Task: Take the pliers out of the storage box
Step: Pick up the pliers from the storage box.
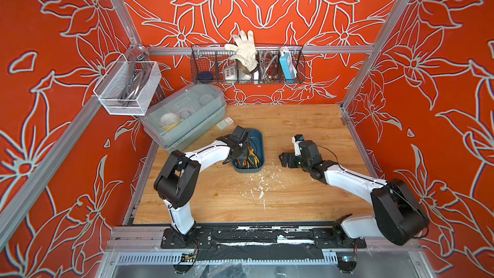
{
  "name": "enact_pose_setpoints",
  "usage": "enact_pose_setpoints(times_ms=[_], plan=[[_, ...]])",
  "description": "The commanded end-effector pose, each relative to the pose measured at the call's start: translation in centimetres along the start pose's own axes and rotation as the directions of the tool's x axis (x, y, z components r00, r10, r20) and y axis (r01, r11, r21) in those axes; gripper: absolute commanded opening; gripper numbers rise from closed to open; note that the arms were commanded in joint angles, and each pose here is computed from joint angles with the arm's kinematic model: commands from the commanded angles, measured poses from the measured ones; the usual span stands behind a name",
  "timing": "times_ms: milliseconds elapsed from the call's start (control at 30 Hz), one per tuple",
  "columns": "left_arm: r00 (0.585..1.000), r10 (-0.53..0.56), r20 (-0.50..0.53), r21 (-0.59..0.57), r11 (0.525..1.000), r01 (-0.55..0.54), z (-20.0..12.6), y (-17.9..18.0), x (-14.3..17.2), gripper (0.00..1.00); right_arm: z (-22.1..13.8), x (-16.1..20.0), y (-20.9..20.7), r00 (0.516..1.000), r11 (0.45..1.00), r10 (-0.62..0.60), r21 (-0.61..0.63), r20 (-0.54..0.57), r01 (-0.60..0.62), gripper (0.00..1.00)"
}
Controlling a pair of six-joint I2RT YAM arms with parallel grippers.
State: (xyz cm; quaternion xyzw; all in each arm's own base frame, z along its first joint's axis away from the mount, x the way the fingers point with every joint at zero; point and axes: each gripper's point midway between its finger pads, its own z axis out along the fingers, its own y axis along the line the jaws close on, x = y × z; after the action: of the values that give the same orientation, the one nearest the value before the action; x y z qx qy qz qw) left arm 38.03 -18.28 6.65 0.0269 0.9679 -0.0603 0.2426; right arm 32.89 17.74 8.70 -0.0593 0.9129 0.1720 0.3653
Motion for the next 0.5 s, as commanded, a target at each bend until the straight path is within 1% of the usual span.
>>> enact_pose_setpoints(times_ms=[0,233,333,467], plan=[[0.998,-0.034,0.049,0.043,0.999,0.031,-1.7,-0.6,-0.7,0.00,-0.1,-0.6,0.3,1.000,1.000,-0.001,0.003,0.009,0.001,0.96],[0.988,-0.114,0.109,0.142,0.985,0.098,-3.3,-1.5,-0.8,0.00,-0.3,-0.7,0.1,1.000,1.000,0.014,0.016,0.010,-0.014,0.95],[0.976,-0.156,0.150,0.221,0.968,0.121,-4.3,-2.2,-0.9,0.00,-0.8,-1.0,0.2,0.999,1.000,0.023,0.012,0.024,-0.024,0.94],[0.951,-0.229,0.209,0.274,0.947,0.168,-5.8,-1.8,-0.7,0.00,-2.2,-1.3,1.0,0.998,0.998,0.050,-0.035,0.031,-0.049,0.94]])
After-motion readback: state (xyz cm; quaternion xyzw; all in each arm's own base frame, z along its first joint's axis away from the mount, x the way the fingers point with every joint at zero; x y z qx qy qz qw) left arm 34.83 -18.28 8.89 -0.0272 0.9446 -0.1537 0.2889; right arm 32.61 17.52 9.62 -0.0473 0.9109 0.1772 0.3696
